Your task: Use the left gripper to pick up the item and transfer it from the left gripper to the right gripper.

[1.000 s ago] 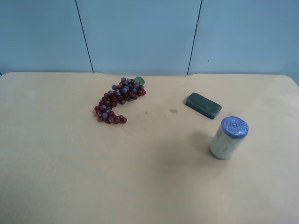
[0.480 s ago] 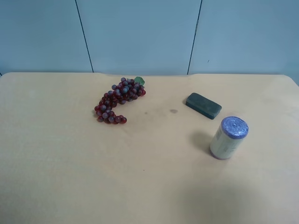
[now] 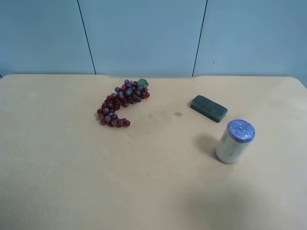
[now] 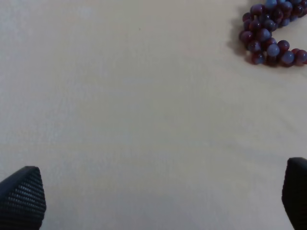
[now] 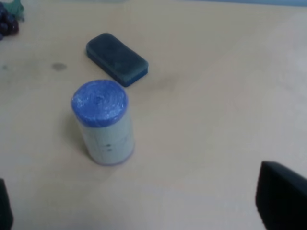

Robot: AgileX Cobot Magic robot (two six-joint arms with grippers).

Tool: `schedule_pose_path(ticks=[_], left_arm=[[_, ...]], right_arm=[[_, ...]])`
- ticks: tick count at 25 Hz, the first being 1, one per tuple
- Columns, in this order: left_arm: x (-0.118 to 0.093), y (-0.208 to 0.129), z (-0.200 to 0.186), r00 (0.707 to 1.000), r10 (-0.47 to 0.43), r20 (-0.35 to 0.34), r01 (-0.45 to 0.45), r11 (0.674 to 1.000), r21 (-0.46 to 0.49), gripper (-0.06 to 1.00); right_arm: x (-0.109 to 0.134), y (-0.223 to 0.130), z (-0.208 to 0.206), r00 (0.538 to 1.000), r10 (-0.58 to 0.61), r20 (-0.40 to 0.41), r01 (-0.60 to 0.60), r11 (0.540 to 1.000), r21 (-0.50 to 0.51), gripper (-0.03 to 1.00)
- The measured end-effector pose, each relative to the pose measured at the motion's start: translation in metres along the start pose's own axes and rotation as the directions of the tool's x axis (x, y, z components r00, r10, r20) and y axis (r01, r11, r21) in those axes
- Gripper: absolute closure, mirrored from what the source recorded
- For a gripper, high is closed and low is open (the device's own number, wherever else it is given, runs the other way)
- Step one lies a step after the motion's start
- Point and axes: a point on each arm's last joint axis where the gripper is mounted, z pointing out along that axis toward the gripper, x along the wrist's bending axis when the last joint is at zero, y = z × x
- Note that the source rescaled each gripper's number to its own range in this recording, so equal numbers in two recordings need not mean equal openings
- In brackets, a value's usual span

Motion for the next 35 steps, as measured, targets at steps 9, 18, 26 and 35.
schedule_pose_path(ticks=[9, 18, 26, 35], left_arm=[[0.0000, 0.0000, 0.0000, 1.000, 0.000, 0.000, 0.000, 1.000, 0.000, -0.06], [0.0000, 0.0000, 0.0000, 1.000, 0.000, 0.000, 0.000, 1.000, 0.000, -0.06], [0.0000, 0.0000, 0.0000, 1.000, 0.000, 0.000, 0.000, 1.000, 0.000, -0.06], [0.0000, 0.0000, 0.0000, 1.000, 0.000, 0.000, 0.000, 1.000, 0.000, -0.06]], right_arm=[[-0.0001, -0.0002, 0.0001, 1.000, -0.004, -0.011, 0.004, 1.000, 0.000, -0.03], [-0.0006, -0.0006, -0.0006, 0.993, -0.052, -0.104, 0.052, 0.999, -0.006, -0.03], [-0.0006, -0.0006, -0.0006, 0.993, -0.052, -0.104, 0.052, 0.999, -0.006, -0.03], [-0.0006, -0.0006, -0.0006, 0.993, -0.049, -0.104, 0.048, 0.999, -0.006, -0.03]])
